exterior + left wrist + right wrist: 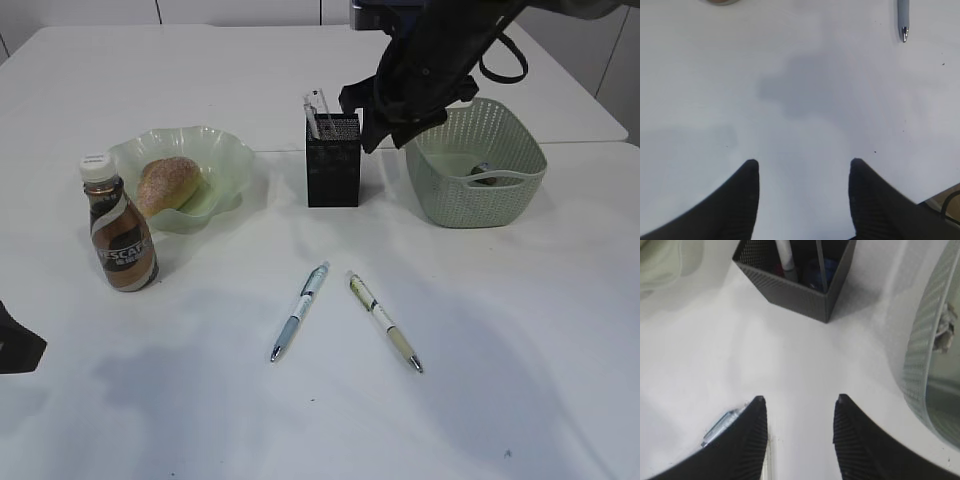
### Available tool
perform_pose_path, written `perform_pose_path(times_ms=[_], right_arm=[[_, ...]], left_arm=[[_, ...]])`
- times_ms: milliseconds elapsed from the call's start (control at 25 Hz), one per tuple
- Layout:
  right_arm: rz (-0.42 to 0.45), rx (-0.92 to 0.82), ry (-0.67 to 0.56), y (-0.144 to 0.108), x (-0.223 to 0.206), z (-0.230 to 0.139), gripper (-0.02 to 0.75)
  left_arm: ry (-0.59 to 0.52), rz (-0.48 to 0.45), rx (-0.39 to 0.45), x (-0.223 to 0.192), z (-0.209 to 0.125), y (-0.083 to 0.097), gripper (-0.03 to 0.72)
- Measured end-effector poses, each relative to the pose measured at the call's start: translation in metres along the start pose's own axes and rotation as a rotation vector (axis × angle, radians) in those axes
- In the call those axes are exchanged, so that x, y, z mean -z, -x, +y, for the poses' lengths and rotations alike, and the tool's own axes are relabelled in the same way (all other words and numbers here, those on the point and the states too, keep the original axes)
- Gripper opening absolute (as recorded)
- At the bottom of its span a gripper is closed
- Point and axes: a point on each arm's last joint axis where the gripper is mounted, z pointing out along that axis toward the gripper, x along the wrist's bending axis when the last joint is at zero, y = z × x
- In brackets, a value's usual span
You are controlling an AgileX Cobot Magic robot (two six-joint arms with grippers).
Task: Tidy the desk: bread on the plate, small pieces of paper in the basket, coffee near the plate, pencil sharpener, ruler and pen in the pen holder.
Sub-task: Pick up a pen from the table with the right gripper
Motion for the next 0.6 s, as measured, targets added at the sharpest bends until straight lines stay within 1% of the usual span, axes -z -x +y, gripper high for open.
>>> perform_pose_path(times_ms=[40, 120, 160, 200, 320, 600], right_arm=[[0.000, 0.000, 0.000, 0.000, 0.000, 0.000, 0.354], [0.001, -0.005, -0.064, 0.000, 0.000, -0.006, 0.354], [0.001, -0.005, -0.068, 0.000, 0.000, -0.006, 0.354], [0.001, -0.005, -0.114, 0.000, 0.001, -0.010, 0.354], [0.003, -0.007, -0.168, 0.000, 0.002, -0.015, 0.354], [0.002, -0.006, -0.177, -0.001, 0.007, -0.016, 0.342]], left_arm=[[0.000, 0.000, 0.000, 0.000, 0.000, 0.000, 0.401], [0.000, 0.000, 0.000, 0.000, 0.000, 0.000, 0.401], [0.000, 0.000, 0.000, 0.000, 0.000, 0.000, 0.401], [0.000, 0.000, 0.000, 0.000, 0.000, 0.000, 0.401], [0.000, 0.000, 0.000, 0.000, 0.000, 0.000, 0.401], [0.000, 0.000, 0.000, 0.000, 0.000, 0.000, 0.401]])
